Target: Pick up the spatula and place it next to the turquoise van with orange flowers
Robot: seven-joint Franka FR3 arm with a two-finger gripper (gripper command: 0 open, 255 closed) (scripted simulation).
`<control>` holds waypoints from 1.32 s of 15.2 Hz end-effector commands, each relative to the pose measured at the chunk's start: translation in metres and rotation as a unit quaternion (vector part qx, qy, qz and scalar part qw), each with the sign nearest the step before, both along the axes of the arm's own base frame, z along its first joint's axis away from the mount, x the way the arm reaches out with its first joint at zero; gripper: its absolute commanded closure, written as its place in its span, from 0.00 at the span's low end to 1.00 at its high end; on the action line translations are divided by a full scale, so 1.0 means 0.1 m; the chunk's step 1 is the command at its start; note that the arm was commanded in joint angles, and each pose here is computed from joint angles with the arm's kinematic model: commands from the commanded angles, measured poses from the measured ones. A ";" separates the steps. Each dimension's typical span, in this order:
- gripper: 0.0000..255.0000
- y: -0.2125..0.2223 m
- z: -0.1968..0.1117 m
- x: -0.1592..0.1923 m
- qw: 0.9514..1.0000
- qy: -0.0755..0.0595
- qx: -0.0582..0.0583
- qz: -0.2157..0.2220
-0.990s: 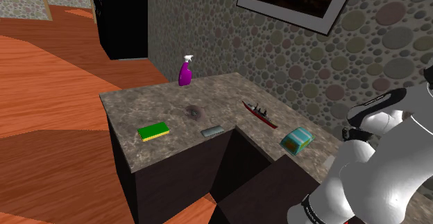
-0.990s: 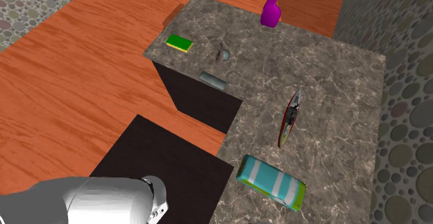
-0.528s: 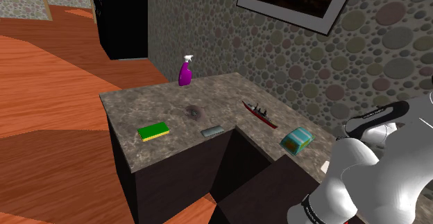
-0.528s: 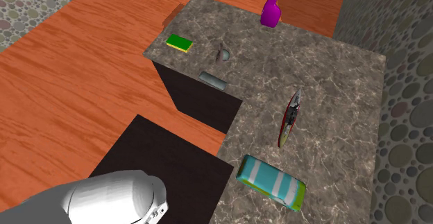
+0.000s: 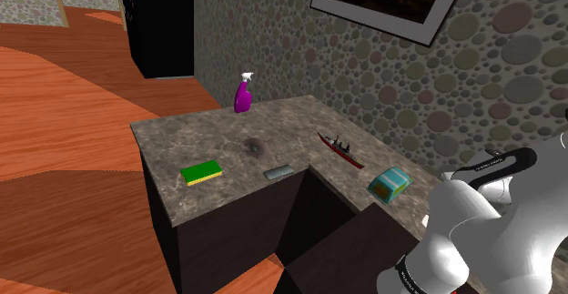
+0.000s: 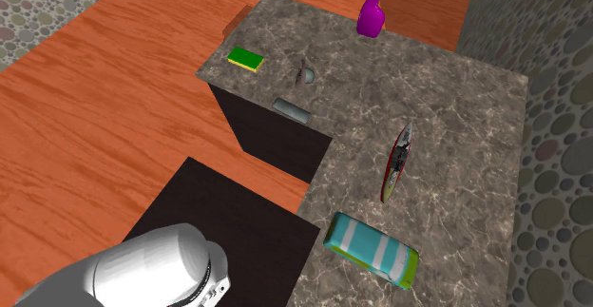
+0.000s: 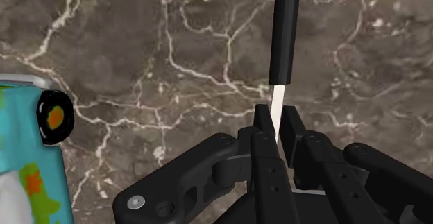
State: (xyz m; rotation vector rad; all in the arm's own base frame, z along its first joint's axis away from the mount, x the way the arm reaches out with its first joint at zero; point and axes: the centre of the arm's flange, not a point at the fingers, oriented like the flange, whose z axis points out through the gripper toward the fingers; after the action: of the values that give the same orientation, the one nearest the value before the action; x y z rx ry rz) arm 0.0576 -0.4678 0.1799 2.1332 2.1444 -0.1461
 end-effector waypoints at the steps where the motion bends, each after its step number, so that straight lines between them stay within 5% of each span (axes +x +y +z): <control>1: 1.00 0.00 -0.05 0.01 1.000 0.000 0.000 0.001; 8: 1.00 0.00 -0.05 0.01 1.000 0.000 0.000 0.000; 9: 0.00 0.00 -0.05 0.01 1.000 0.000 0.000 0.000; 14: 0.00 0.00 -0.05 0.01 1.000 0.000 0.000 0.000; 18: 0.00 0.07 0.44 0.00 1.000 0.000 0.000 0.001; 20: 0.00 0.07 0.44 0.00 1.000 0.000 0.000 0.001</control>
State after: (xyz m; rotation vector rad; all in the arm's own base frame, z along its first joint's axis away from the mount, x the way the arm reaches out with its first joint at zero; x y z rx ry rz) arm 0.0578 -0.4619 0.2221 2.1310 2.1458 -0.1484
